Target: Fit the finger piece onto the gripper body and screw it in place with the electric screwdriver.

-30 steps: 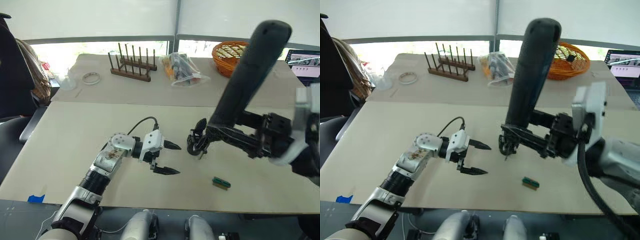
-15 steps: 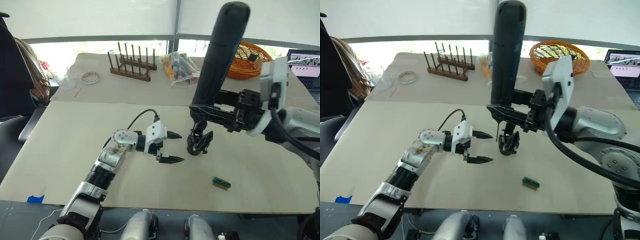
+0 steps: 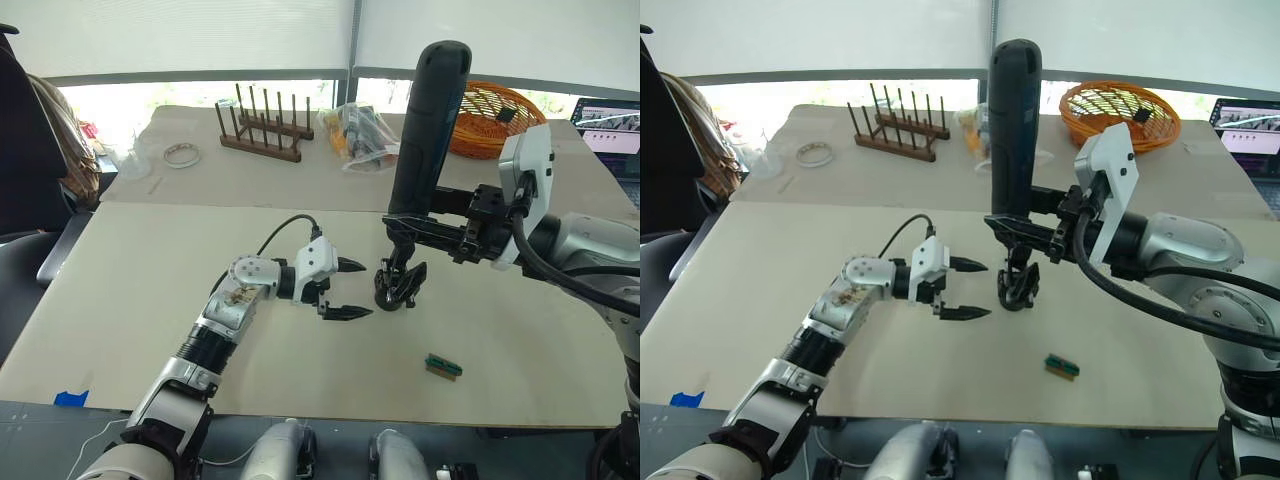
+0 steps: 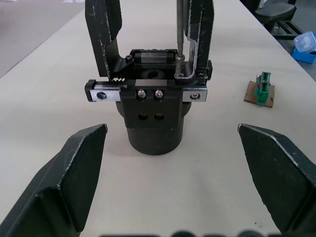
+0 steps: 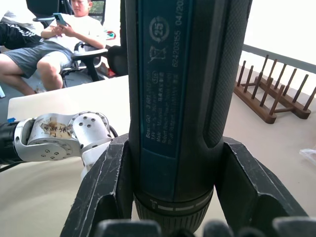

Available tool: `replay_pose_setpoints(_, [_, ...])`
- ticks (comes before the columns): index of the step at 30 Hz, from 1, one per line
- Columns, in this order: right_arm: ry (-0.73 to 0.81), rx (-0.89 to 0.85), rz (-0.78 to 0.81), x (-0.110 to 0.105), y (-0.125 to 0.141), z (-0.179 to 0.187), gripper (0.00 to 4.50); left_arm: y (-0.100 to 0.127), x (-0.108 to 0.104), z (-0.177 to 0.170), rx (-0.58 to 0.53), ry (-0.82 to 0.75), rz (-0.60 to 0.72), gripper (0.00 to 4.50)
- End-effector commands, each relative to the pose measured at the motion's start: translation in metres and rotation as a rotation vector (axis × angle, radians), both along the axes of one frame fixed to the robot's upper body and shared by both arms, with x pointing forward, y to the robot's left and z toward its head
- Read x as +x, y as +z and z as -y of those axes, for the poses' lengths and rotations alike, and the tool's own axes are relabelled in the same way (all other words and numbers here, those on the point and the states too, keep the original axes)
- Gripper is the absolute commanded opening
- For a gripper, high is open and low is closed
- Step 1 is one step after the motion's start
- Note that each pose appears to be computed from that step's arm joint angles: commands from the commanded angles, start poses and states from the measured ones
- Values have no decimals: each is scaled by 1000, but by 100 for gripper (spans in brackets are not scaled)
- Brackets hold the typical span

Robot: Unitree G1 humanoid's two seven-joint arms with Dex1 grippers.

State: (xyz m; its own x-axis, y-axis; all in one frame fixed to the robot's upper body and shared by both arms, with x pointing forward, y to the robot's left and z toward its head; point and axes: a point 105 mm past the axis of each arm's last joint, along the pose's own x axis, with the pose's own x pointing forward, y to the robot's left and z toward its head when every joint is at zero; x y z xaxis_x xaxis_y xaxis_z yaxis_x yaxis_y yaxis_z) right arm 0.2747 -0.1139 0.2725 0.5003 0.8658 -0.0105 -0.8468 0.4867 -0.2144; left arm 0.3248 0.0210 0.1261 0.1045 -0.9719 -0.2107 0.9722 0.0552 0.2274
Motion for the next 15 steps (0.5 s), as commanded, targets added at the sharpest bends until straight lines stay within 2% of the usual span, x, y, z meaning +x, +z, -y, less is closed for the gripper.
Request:
replay_pose_setpoints(1, [-12, 24, 93, -5, 21, 6, 193, 7, 0, 4, -5, -23, 42, 450])
replay_pose_setpoints(15, [-28, -7, 98, -4, 18, 9, 193, 5, 1, 8, 6, -41, 53, 450])
